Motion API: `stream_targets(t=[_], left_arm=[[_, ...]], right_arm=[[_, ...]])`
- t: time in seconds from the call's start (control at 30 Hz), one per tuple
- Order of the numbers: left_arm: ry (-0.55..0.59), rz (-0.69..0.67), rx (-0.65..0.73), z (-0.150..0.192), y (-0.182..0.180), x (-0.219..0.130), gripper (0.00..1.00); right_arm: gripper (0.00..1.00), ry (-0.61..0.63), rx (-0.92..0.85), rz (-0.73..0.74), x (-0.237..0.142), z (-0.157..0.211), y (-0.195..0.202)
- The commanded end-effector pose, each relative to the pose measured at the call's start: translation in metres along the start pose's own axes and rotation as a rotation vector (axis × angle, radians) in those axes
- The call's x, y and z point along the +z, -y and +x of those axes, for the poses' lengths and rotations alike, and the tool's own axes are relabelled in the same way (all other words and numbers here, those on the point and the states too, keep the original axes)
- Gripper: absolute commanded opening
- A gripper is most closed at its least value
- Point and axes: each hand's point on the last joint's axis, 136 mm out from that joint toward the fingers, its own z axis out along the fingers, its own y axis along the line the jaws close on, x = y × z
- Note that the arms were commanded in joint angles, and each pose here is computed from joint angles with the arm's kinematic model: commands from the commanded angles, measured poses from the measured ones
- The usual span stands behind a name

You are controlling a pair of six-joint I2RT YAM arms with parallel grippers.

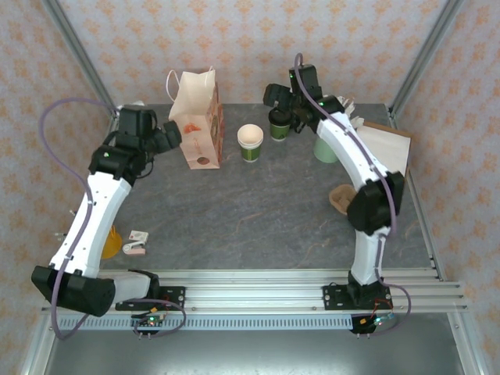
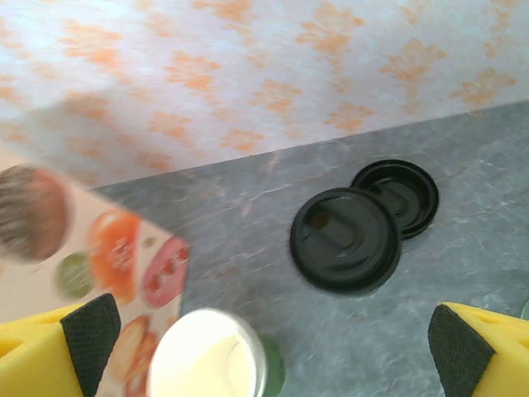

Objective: Pack the takeout coffee

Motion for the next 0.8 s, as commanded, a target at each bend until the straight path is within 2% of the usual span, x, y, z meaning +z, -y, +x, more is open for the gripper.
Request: stream_targets(t=[0.0, 0.2, 0.37, 0.5, 0.6, 0.7, 0.77], left_arm=[[-0.069, 0.093, 0.083, -0.008, 0.013, 0.016, 0.96], [-0.151, 0.151, 0.199, -0.032, 0.035, 0.064, 0.85], [-0.165, 0.026, 0.230, -0.047, 0.027, 0.108, 0.74], [-0.194, 0.028, 0.261, -0.047, 0.033, 0.138, 0.55], [-0.184, 0.051, 0.262, -0.051, 0.041, 0.146, 0.25], [-0.211, 0.093, 0.273, -0.041, 0.048, 0.135, 0.07], [-0.202, 0.102, 0.282, -0.034, 0.051, 0.116, 0.00]], right_arm=[[0.99, 0.037, -0.050, -0.095, -0.050, 0.007, -0.022], [0.99, 0.091, -0.030, -0.165, -0.118, 0.029, -0.010], [0.99, 0.107, -0.103, -0.140, -0.167, 0.050, 0.015], [0.99, 0.032, -0.161, -0.098, -0.196, 0.081, 0.039], [1.00, -0.070, -0.134, -0.004, -0.205, 0.109, 0.069], [1.00, -0.159, 0.010, 0.145, -0.209, 0.133, 0.117], [1.00, -0.213, 0.113, 0.258, -0.212, 0.151, 0.152]])
